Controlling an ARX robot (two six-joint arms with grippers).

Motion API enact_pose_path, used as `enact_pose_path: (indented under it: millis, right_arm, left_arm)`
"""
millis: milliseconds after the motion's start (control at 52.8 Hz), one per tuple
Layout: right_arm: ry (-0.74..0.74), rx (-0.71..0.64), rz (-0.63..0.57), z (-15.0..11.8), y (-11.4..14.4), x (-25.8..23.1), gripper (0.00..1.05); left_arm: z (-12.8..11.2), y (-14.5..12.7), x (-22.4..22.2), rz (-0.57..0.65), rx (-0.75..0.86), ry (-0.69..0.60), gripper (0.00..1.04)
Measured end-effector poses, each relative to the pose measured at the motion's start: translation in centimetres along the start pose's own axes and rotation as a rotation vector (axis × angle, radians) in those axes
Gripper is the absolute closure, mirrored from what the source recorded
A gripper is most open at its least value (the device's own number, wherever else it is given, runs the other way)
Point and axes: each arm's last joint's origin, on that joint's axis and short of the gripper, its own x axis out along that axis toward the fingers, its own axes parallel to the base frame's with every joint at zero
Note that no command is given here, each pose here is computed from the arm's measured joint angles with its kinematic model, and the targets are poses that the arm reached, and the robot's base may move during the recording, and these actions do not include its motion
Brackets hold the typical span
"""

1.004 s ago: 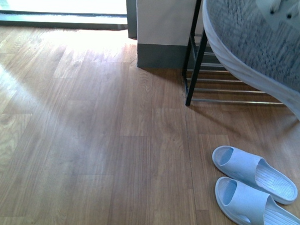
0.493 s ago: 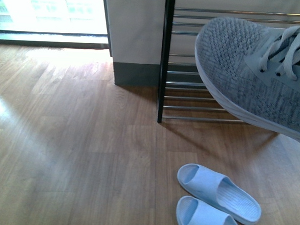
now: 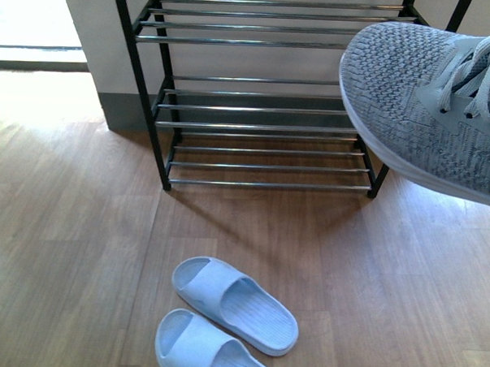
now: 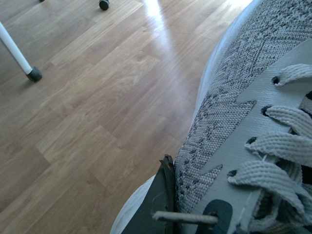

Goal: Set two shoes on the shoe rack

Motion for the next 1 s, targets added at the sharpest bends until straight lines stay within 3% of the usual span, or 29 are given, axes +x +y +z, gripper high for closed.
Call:
enact_pose_path:
  millis: [1004]
  right_arm:
    - [-0.008,-0.002,0.029,0.01,0.19,0.02,1.03]
  left_arm:
    - [-0.03,0.04,0.04,0.004,-0.001,0.001,1.03]
